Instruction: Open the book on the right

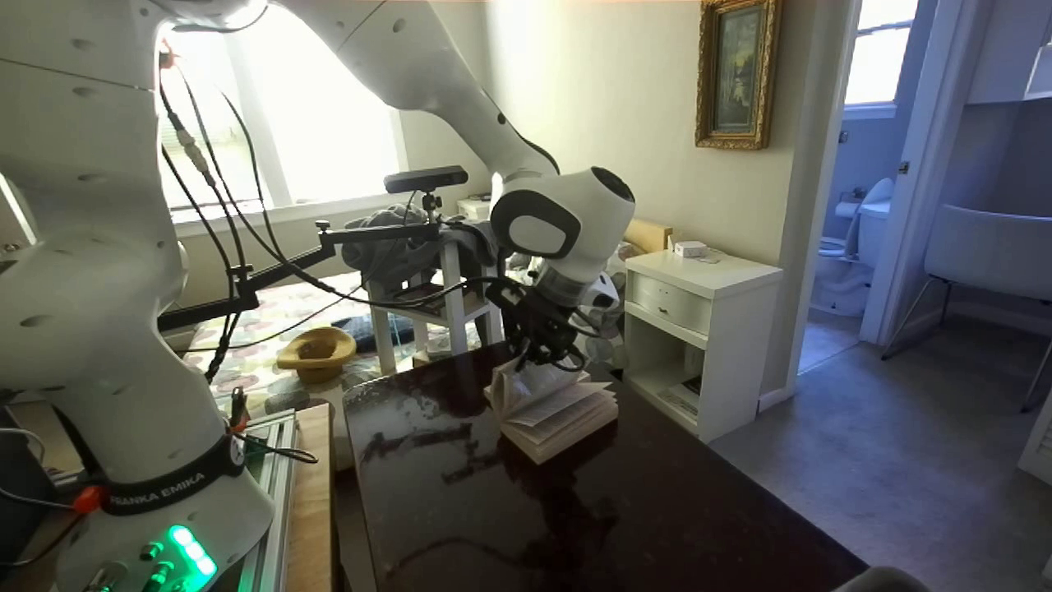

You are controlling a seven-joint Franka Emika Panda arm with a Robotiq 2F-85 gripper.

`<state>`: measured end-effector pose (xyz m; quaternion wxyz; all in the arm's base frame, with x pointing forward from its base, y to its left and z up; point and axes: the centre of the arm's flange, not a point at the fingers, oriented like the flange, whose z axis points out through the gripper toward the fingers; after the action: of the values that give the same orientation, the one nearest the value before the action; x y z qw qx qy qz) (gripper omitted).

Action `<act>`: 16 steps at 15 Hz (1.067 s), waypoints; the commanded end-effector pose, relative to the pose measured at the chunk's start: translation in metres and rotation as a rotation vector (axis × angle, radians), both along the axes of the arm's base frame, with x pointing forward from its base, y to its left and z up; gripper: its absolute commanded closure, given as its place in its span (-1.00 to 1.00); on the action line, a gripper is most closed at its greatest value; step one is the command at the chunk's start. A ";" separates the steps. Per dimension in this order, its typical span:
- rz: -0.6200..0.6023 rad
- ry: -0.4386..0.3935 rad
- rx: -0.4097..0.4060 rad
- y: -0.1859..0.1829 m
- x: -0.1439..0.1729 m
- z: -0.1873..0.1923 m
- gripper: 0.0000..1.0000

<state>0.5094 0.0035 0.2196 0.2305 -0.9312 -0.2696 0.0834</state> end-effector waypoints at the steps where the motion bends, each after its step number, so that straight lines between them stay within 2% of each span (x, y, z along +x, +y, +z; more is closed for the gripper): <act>1: -0.001 -0.006 -0.033 0.005 -0.009 0.004 0.40; 3: 0.000 -0.007 -0.030 0.006 -0.011 0.004 -0.08; 6: -0.001 -0.005 -0.032 0.004 -0.011 0.003 -0.50; 7: -0.004 -0.005 -0.030 0.003 -0.011 0.004 -0.47; 9: -0.010 -0.009 -0.027 0.002 -0.009 0.005 -0.55; 13: -0.025 -0.014 -0.008 0.001 -0.004 0.010 -0.42; 16: -0.031 -0.023 0.007 0.004 0.000 0.015 -0.50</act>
<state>0.5099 0.0031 0.2235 0.2293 -0.9324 -0.2682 0.0781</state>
